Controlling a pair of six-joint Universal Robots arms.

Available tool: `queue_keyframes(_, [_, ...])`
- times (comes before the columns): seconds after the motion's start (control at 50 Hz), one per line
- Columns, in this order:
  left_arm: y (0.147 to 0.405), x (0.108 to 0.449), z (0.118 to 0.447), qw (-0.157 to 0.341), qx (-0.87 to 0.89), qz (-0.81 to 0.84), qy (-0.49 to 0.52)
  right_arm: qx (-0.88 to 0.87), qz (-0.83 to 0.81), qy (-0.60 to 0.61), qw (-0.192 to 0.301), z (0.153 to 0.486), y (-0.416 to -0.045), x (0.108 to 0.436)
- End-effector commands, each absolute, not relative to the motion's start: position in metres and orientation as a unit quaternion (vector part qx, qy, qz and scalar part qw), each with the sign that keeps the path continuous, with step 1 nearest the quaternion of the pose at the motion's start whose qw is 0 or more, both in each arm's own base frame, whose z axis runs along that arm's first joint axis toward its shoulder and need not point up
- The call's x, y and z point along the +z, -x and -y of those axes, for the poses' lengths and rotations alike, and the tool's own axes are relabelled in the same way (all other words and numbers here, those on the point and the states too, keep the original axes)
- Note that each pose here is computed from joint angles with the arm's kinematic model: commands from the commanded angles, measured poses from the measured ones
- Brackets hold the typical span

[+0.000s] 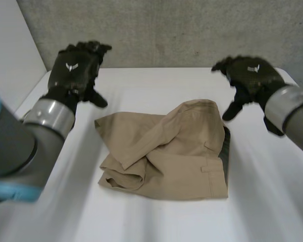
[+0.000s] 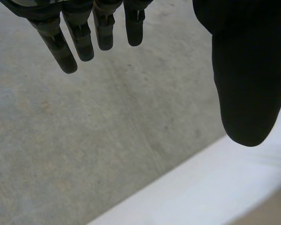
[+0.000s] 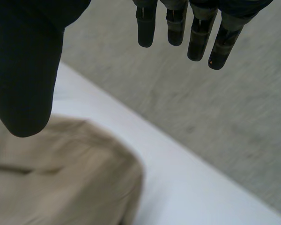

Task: Fold the shorts.

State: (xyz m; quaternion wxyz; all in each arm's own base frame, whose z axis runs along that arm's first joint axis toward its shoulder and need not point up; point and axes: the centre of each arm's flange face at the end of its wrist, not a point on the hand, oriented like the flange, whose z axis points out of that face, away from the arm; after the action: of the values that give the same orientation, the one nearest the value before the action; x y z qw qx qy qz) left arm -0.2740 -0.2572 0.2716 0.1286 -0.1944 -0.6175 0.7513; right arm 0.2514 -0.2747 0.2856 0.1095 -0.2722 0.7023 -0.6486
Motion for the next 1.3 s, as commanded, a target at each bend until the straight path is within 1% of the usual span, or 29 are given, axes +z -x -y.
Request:
queue_keyframes(0.02, [0.269,0.245,0.184,0.117,0.693,0.656,0.277,-0.571,-0.753,0.296,0.140,0.233,-0.241,0.259])
queue_keyframes(0.04, [0.269,0.245,0.184,0.117,0.692,0.656,0.277,-0.566,-0.756,0.297,0.141,0.231,-0.240,0.256])
queue_keyframes(0.06, [0.272,0.234,0.168,0.123,0.664,0.674,0.299,-0.547,-0.767,0.301,0.146,0.224,-0.239,0.244])
queue_keyframes(0.12, [0.272,0.230,0.163,0.123,0.653,0.682,0.305,-0.532,-0.776,0.304,0.152,0.218,-0.238,0.233])
queue_keyframes(0.14, [0.272,0.220,0.153,0.121,0.627,0.702,0.317,-0.529,-0.777,0.306,0.153,0.216,-0.238,0.230])
queue_keyframes(0.16, [0.271,0.216,0.152,0.118,0.617,0.709,0.319,-0.524,-0.778,0.309,0.157,0.215,-0.239,0.222])
queue_keyframes(0.24, [0.270,0.191,0.153,0.096,0.581,0.742,0.322,-0.527,-0.776,0.310,0.156,0.214,-0.240,0.205])
queue_keyframes(0.26, [0.270,0.187,0.153,0.092,0.576,0.746,0.322,-0.527,-0.776,0.310,0.156,0.214,-0.240,0.205])
queue_keyframes(0.28, [0.269,0.183,0.155,0.086,0.572,0.750,0.321,-0.521,-0.780,0.310,0.155,0.218,-0.242,0.190])
queue_keyframes(0.32, [0.269,0.179,0.155,0.081,0.568,0.754,0.320,-0.513,-0.785,0.309,0.156,0.222,-0.243,0.179])
queue_keyframes(0.36, [0.268,0.167,0.157,0.067,0.554,0.766,0.318,-0.504,-0.791,0.309,0.157,0.224,-0.244,0.169])
queue_keyframes(0.46, [0.269,0.152,0.157,0.058,0.534,0.779,0.324,-0.495,-0.796,0.310,0.157,0.227,-0.245,0.160])
queue_keyframes(0.56, [0.270,0.146,0.158,0.055,0.528,0.782,0.325,-0.489,-0.801,0.308,0.155,0.231,-0.244,0.152])
queue_keyframes(0.58, [0.271,0.147,0.163,0.052,0.539,0.778,0.317,-0.493,-0.801,0.305,0.152,0.234,-0.243,0.150])
queue_keyframes(0.64, [0.271,0.149,0.168,0.050,0.553,0.773,0.308,-0.504,-0.795,0.302,0.148,0.236,-0.242,0.153])
queue_keyframes(0.66, [0.272,0.155,0.179,0.043,0.584,0.758,0.288,-0.512,-0.792,0.299,0.144,0.238,-0.241,0.155])
queue_keyframes(0.7, [0.271,0.156,0.184,0.039,0.594,0.754,0.279,-0.522,-0.788,0.297,0.139,0.239,-0.240,0.161])
queue_keyframes(0.74, [0.255,0.163,0.215,0.000,0.633,0.743,0.219,-0.533,-0.782,0.295,0.132,0.238,-0.239,0.168])
queue_keyframes(0.8, [0.237,0.167,0.240,-0.032,0.650,0.738,0.175,-0.542,-0.775,0.297,0.130,0.237,-0.238,0.175])
queue_keyframes(0.82, [0.225,0.169,0.255,-0.050,0.654,0.739,0.153,-0.546,-0.771,0.300,0.128,0.236,-0.238,0.177])
queue_keyframes(0.9, [0.202,0.167,0.273,-0.080,0.641,0.753,0.125,-0.555,-0.763,0.306,0.125,0.233,-0.239,0.184])
queue_keyframes(0.96, [0.200,0.162,0.269,-0.081,0.626,0.765,0.131,-0.556,-0.759,0.314,0.124,0.230,-0.241,0.185])
queue_keyframes(1.04, [0.215,0.159,0.244,-0.055,0.599,0.780,0.175,-0.558,-0.758,0.317,0.122,0.231,-0.242,0.185])
queue_keyframes(1.06, [0.222,0.164,0.234,-0.043,0.599,0.777,0.188,-0.558,-0.757,0.317,0.122,0.232,-0.242,0.186])
queue_keyframes(1.1, [0.225,0.177,0.227,-0.035,0.610,0.768,0.192,-0.561,-0.755,0.317,0.122,0.233,-0.242,0.188])
queue_keyframes(1.12, [0.226,0.191,0.223,-0.030,0.627,0.755,0.188,-0.566,-0.751,0.317,0.124,0.234,-0.244,0.191])
queue_keyframes(1.14, [0.225,0.198,0.222,-0.027,0.635,0.749,0.185,-0.566,-0.751,0.317,0.124,0.234,-0.244,0.192])
queue_keyframes(1.2, [0.222,0.212,0.216,-0.023,0.653,0.736,0.177,-0.582,-0.741,0.312,0.120,0.242,-0.244,0.203])
queue_keyframes(1.3, [0.221,0.226,0.207,-0.010,0.671,0.719,0.181,-0.600,-0.728,0.311,0.118,0.245,-0.246,0.216])
